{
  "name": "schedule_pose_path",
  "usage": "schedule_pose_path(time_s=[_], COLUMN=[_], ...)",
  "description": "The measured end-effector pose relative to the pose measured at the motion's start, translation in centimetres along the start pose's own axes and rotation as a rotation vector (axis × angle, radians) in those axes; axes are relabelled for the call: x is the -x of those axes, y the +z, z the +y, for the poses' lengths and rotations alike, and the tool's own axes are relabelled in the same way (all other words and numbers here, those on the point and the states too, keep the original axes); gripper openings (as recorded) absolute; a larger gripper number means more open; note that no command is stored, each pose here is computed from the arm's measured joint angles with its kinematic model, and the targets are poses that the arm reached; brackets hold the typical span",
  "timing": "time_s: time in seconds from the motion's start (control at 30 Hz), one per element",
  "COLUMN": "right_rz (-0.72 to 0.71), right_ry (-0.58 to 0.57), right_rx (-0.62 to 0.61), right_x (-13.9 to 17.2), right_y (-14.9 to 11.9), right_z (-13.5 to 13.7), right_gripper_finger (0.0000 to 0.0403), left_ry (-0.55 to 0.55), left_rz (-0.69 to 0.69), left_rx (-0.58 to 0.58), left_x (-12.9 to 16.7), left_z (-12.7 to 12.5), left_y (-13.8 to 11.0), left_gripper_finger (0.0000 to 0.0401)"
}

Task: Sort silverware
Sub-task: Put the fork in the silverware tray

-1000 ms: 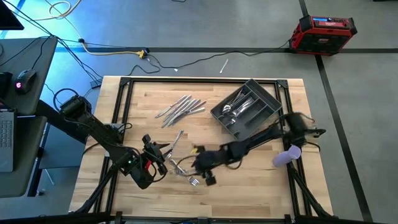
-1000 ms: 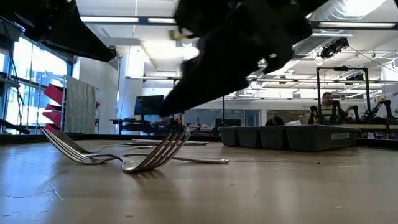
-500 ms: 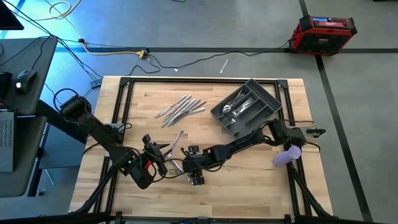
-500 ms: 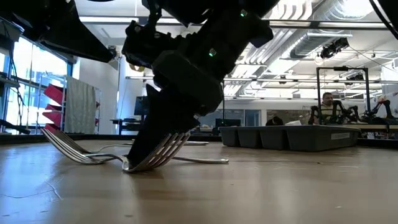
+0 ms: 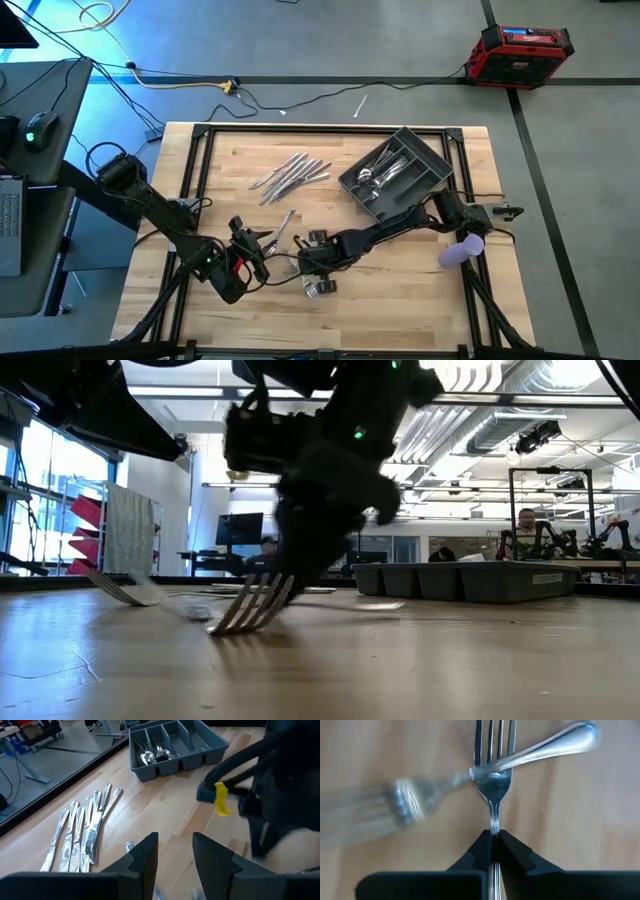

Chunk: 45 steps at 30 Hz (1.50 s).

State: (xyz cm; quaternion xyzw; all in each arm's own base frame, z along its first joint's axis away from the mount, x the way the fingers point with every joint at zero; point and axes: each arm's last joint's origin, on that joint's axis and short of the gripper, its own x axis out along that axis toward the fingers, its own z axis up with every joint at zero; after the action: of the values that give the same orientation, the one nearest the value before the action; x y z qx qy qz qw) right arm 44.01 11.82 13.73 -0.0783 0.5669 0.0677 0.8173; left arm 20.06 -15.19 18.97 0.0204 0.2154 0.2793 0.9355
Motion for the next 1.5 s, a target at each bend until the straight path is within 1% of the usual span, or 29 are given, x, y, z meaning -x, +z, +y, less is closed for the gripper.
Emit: schedule_pose_path(time_s=[0.13,0.3,0.5,0.57,0.63,0.73,0.83,0.87,0.93,1.03,1.1,1.2,1.27,1.33,1.4,1.5], right_rz=[0.182,0.396,0.571,0.577,0.550,0.476,0.466,0.481,0.556,0.655,0.680,0.702,0.686,0.667,0.647,0.619], right_ry=[-0.016,-0.016,-0.011,-0.001,0.005,-0.003,-0.028,-0.035,-0.063,-0.145,-0.212,-0.253,-0.288,-0.301,-0.282,-0.245], right_rx=[0.014,0.030,0.053,0.082,0.092,0.065,0.055,0.049,0.042,0.045,0.051,0.042,0.038,0.079,0.167,0.282], right_x=[2.6,5.4,6.7,6.5,5.9,5.2,5.1,5.2,5.5,6.1,6.4,7.2,7.8,8.7,10.2,12.7], right_y=[0.0,-0.7,-1.9,-2.1,-2.1,-1.6,-1.6,-1.7,-2.3,-3.1,-3.3,-3.5,-3.5,-3.4,-3.3,-3.5], right_z=[-1.2,-2.2,-2.5,-2.7,-2.9,-3.8,-4.5,-4.6,-4.8,-5.1,-5.3,-5.4,-5.5,-5.7,-6.1,-8.0], right_gripper_finger=[0.0002,0.0002,0.0001,0.0000,0.0000,0.0000,0.0000,0.0000,0.0000,0.0000,0.0000,0.0000,0.0000,0.0000,0.0000,0.0000], left_ry=[-0.002,-0.002,-0.004,-0.004,-0.004,-0.001,-0.001,-0.001,-0.001,-0.004,-0.004,-0.007,-0.009,-0.009,-0.012,-0.020], left_rz=[0.002,0.003,0.004,0.003,0.003,0.000,-0.001,0.000,0.000,0.003,0.003,0.008,0.010,0.011,0.013,0.023], left_rx=[0.002,0.001,0.003,0.004,0.004,0.004,0.005,0.004,0.005,0.005,0.005,0.005,0.005,0.004,0.006,0.006], left_x=[0.0,0.0,0.0,0.0,0.0,0.0,0.0,0.0,0.0,0.0,0.0,0.0,0.0,0.0,0.0,0.0], left_z=[0.0,0.0,0.0,0.0,0.0,0.0,0.0,0.0,0.0,0.0,0.0,0.0,0.0,0.0,-0.1,-0.1], left_y=[0.0,0.0,0.0,0.0,0.0,0.0,0.0,0.0,0.0,0.0,0.0,0.0,0.0,0.0,0.0,-0.1], left_gripper_finger=[0.0103,0.0104,0.0104,0.0104,0.0104,0.0104,0.0104,0.0103,0.0104,0.0104,0.0103,0.0103,0.0104,0.0103,0.0103,0.0104])
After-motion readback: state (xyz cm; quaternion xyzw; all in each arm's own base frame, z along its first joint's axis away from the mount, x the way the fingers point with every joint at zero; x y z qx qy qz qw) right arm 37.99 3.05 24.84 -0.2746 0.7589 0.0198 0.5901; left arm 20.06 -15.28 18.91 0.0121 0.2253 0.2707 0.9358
